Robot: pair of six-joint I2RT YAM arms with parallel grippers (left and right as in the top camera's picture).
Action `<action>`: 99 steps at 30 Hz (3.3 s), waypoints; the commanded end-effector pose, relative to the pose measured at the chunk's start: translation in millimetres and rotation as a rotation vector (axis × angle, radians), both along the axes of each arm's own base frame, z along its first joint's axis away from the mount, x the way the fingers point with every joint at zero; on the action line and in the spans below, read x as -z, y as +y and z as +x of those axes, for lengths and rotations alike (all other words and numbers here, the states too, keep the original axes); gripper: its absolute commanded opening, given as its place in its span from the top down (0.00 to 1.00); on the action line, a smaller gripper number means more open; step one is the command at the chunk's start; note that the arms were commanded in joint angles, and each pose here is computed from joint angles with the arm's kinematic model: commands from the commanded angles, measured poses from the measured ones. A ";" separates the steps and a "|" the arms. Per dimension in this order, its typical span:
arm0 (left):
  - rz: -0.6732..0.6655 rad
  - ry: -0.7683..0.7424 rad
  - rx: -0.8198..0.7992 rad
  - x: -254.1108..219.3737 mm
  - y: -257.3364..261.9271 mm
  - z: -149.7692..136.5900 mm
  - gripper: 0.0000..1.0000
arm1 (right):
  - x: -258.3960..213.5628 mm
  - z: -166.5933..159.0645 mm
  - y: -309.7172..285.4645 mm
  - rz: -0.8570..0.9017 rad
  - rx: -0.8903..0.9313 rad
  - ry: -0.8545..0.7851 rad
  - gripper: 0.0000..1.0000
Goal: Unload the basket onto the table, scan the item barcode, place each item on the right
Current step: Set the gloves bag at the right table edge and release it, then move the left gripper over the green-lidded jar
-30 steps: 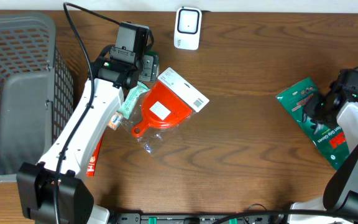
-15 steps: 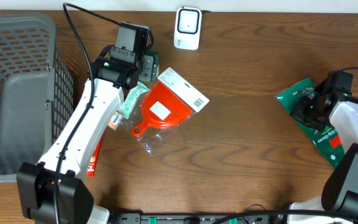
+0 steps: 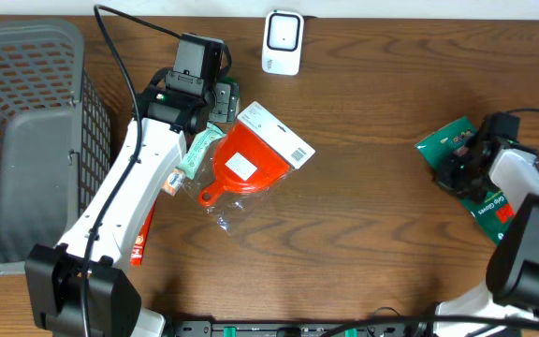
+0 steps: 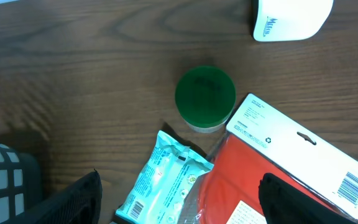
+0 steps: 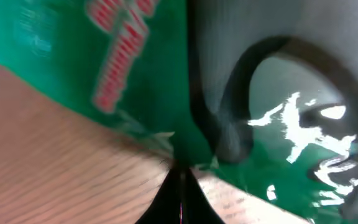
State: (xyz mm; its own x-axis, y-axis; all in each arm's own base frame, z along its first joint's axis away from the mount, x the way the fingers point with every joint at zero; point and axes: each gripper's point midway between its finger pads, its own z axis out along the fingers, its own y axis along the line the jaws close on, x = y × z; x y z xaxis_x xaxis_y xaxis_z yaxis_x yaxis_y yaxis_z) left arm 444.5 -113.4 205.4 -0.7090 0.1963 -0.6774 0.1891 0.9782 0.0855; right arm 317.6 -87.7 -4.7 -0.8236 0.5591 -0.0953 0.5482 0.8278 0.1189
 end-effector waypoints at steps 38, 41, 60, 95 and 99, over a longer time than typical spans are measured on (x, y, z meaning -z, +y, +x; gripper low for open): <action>0.000 -0.002 -0.011 -4.6 3.6 -4.1 0.20 | -33.0 38.4 -191.5 -0.305 0.281 -0.263 0.93; 0.000 -0.002 -0.010 -4.6 3.6 -4.1 0.20 | -25.5 39.4 -200.6 -0.328 0.275 -0.235 0.94; 0.002 0.004 -0.010 -3.7 3.9 -5.1 0.19 | -56.9 87.9 -141.5 -0.152 0.087 -0.230 0.99; -0.051 -0.204 -0.127 -68.1 114.3 -40.8 0.19 | -90.5 112.7 172.2 0.146 -0.630 -0.270 0.01; -0.108 -0.158 -0.082 -43.3 119.8 -22.7 0.19 | -91.4 110.8 173.4 0.161 -0.610 -0.262 0.01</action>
